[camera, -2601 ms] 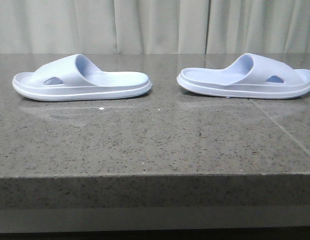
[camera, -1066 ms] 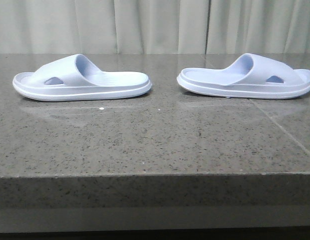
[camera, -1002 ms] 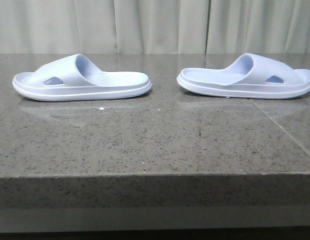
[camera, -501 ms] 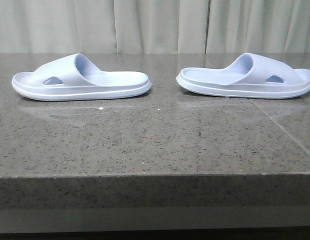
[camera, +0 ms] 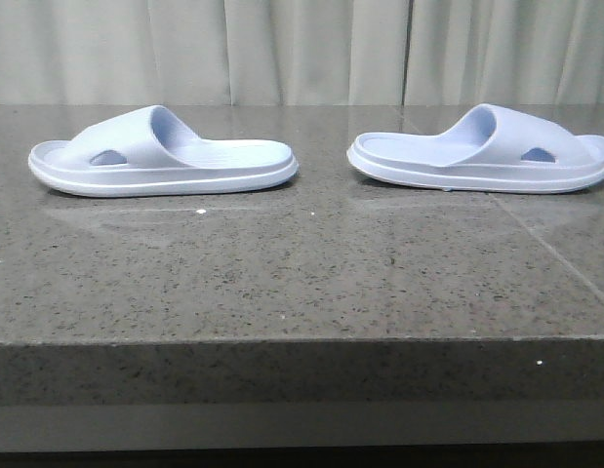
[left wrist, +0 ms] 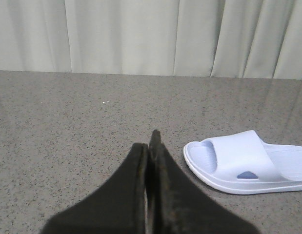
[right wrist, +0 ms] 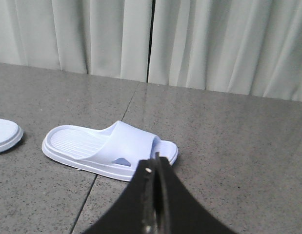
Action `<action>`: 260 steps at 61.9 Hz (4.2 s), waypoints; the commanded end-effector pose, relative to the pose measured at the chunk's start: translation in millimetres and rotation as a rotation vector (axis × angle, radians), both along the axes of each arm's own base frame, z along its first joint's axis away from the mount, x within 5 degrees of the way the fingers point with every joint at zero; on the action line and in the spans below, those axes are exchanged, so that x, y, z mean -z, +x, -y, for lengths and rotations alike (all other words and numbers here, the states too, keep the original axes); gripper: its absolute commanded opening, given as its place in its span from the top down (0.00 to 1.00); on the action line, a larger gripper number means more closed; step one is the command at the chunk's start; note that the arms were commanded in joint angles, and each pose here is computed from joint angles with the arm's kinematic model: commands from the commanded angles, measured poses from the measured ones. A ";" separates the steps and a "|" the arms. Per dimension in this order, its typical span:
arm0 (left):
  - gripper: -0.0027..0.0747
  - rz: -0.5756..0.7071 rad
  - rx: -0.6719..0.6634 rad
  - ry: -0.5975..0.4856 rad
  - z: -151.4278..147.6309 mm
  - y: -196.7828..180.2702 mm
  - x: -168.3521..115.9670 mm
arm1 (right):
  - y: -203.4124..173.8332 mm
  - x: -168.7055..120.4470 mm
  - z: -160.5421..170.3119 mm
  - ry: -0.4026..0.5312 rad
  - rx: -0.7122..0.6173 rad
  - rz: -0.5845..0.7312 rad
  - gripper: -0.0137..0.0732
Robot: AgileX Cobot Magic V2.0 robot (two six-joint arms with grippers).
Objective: Insert blue slippers together front up
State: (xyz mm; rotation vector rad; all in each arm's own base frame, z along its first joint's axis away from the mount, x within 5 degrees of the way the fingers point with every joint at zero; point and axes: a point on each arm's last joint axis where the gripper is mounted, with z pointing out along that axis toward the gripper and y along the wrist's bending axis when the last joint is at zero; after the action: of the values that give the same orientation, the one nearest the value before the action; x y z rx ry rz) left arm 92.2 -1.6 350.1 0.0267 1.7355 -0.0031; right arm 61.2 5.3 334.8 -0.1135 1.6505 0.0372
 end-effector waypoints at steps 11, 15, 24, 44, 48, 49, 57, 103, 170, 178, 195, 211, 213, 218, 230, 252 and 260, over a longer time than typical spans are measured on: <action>0.98 0.080 0.000 -0.008 0.3 8.3 -22.4 | 16.1 -28.2 -0.4 -0.038 0.012 0.040 0.88; 0.90 0.076 0.000 -0.008 0.3 8.6 -21.2 | 16.2 -28.5 -0.4 -0.037 0.011 0.043 0.82; 0.45 0.069 0.000 -0.007 0.3 8.7 -20.2 | 16.2 -28.5 -0.4 -0.037 0.011 0.043 0.48; 0.12 0.056 0.000 -0.007 0.4 10.5 -13.2 | 16.2 -28.8 -0.1 -0.047 0.014 0.047 0.12; 0.14 0.060 0.001 -0.009 0.5 11.2 -13.1 | 16.2 -28.8 -0.1 -0.047 0.014 0.047 0.12; 0.14 0.061 0.001 -0.009 0.5 11.2 -13.1 | 16.2 -28.9 -0.1 -0.047 0.014 0.048 0.12; 0.16 0.036 0.006 -0.036 1.6 21.9 -13.6 | 16.1 -27.6 -0.3 -0.042 0.013 0.034 0.12; 0.30 -0.612 0.208 -0.294 -3.6 231.3 4.0 | 15.3 -19.0 -0.1 -0.038 0.013 -0.062 0.12; 0.42 -1.000 0.493 -0.569 -6.4 303.8 100.8 | 15.6 -21.7 -0.2 -0.036 0.012 -0.032 0.12; 0.45 -1.016 0.508 -0.559 -0.4 304.6 104.4 | 15.6 -21.7 -0.2 -0.036 0.012 -0.032 0.12; 0.63 -1.042 0.538 -0.548 12.6 306.1 110.9 | 15.6 -21.7 -0.2 -0.036 0.012 -0.032 0.12; 0.67 -1.065 0.582 -0.590 24.3 307.3 116.1 | 15.6 -21.7 -0.2 -0.036 0.012 -0.032 0.12; 0.67 -1.063 0.590 -0.598 25.8 307.3 115.3 | 15.6 -21.7 -0.2 -0.036 0.012 -0.032 0.12; 0.70 -1.042 0.620 -0.623 28.1 307.7 112.5 | 15.6 -21.7 -0.2 -0.036 0.012 -0.032 0.12; 0.97 -1.036 0.723 -0.663 33.0 303.7 105.9 | 15.6 -21.7 -0.2 -0.036 0.012 -0.032 0.12; 0.99 -0.907 0.746 -0.785 24.9 302.7 75.5 | 37.0 -35.0 -2.1 -0.037 0.017 -0.150 0.16; 0.99 -0.878 0.736 -0.785 23.8 301.4 57.2 | 72.8 -53.5 -5.4 0.021 0.037 -0.280 0.18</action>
State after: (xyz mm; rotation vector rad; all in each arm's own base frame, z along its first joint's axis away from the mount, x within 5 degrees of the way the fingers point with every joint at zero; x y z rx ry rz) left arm 404.7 -19.9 242.1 0.0172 2.4910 -1.3112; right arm 110.8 8.6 364.9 -0.1008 1.9497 0.0223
